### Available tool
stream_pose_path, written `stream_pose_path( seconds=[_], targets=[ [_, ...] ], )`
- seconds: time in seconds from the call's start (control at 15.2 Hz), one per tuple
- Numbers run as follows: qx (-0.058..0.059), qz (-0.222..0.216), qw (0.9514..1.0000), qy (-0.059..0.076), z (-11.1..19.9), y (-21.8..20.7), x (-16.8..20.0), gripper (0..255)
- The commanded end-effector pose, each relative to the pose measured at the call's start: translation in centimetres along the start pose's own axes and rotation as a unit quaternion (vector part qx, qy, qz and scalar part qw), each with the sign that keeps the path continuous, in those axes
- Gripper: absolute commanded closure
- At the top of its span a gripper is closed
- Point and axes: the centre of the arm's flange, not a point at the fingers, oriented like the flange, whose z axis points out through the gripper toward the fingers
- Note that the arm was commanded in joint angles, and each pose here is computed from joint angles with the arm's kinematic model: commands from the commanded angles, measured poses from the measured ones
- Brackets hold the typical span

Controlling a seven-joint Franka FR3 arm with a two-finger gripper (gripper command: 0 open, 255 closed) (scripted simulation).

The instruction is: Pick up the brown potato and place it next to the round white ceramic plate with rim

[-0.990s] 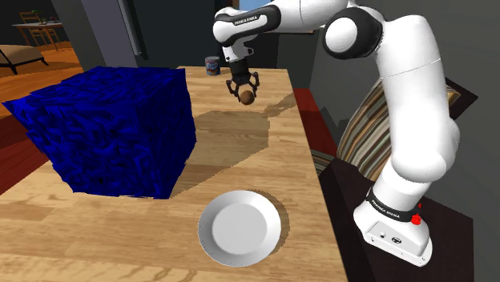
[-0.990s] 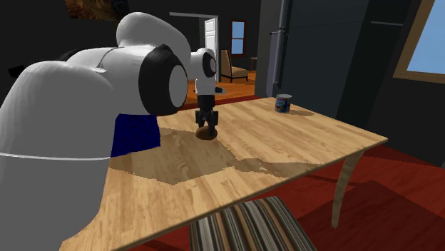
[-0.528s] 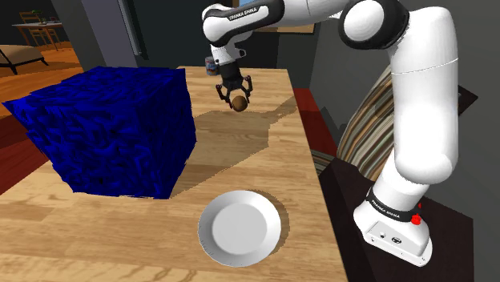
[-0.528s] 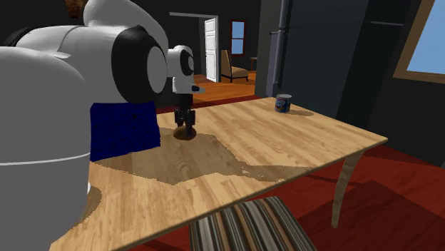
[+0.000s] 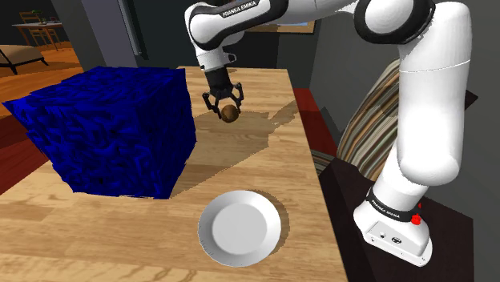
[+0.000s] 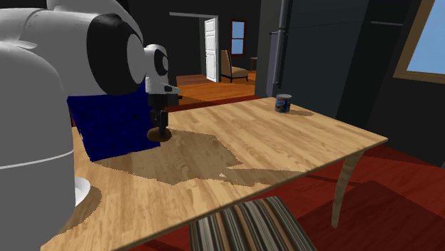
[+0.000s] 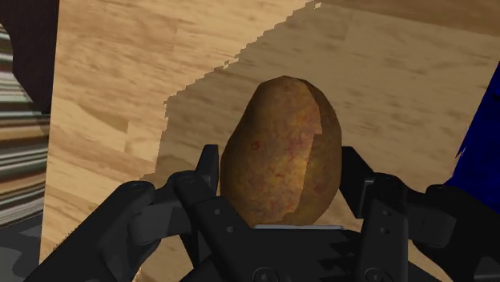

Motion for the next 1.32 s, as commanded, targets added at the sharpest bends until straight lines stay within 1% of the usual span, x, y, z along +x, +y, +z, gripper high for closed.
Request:
stream_pose_path(
  seconds=[0.0, 1.25],
  targets=[
    [0.000, 0.001, 1.0000, 0.000, 0.0, -1.0, -2.7, 255],
    [0.000, 0.001, 1.0000, 0.000, 0.2, -12.0, -25.2, 255]
  ],
)
